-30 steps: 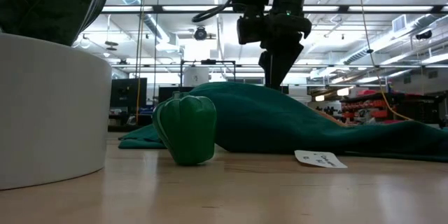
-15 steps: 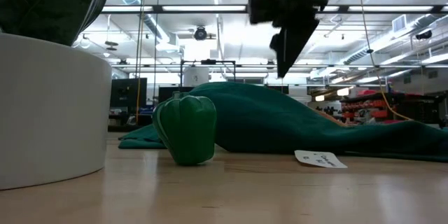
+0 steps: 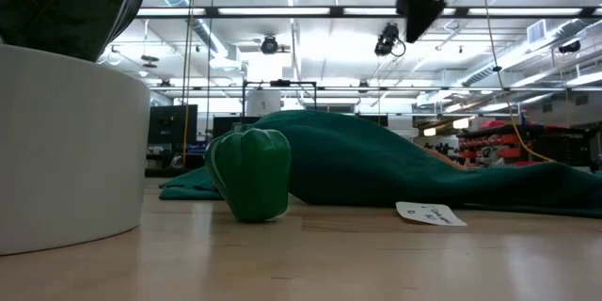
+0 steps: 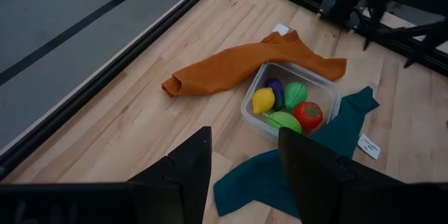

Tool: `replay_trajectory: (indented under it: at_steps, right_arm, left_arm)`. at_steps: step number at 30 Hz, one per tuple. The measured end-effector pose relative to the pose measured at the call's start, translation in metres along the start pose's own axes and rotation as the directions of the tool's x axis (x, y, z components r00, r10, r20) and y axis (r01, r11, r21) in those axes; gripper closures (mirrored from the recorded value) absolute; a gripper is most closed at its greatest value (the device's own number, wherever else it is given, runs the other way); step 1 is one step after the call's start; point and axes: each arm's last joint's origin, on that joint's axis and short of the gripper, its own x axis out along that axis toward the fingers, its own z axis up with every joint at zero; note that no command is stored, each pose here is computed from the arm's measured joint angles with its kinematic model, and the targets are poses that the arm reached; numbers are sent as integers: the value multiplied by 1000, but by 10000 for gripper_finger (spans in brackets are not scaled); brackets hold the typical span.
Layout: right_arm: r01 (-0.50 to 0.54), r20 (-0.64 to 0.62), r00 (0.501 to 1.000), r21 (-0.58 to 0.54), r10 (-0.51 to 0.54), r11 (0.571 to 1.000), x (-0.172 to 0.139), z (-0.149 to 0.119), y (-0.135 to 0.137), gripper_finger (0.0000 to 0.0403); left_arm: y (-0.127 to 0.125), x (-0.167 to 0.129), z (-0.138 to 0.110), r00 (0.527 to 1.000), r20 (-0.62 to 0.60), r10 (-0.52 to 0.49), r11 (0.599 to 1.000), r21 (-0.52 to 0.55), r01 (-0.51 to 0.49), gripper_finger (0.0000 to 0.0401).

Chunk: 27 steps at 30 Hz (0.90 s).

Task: Pick and placing Produce into tupperware
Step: Put the green bell pepper into the transparent bin

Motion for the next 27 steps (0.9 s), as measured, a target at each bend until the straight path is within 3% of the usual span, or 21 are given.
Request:
replay_trajectory:
  at_steps: [11,24,27]
  right_arm:
    - [6,-151,989,58,3,998,33,-50,56,144]
    - [61,-124,991,58,-53,996,71,-109,98,144]
    - [67,-131,989,26,-63,997,78,-125,104,144]
  left_arm:
    - [0,0,0,1000,0,0,1000,1,0,228]
    - [0,0,0,1000,0,0,1000,26,0,229]
    - [0,0,0,1000,1,0,1000,-22,0,229]
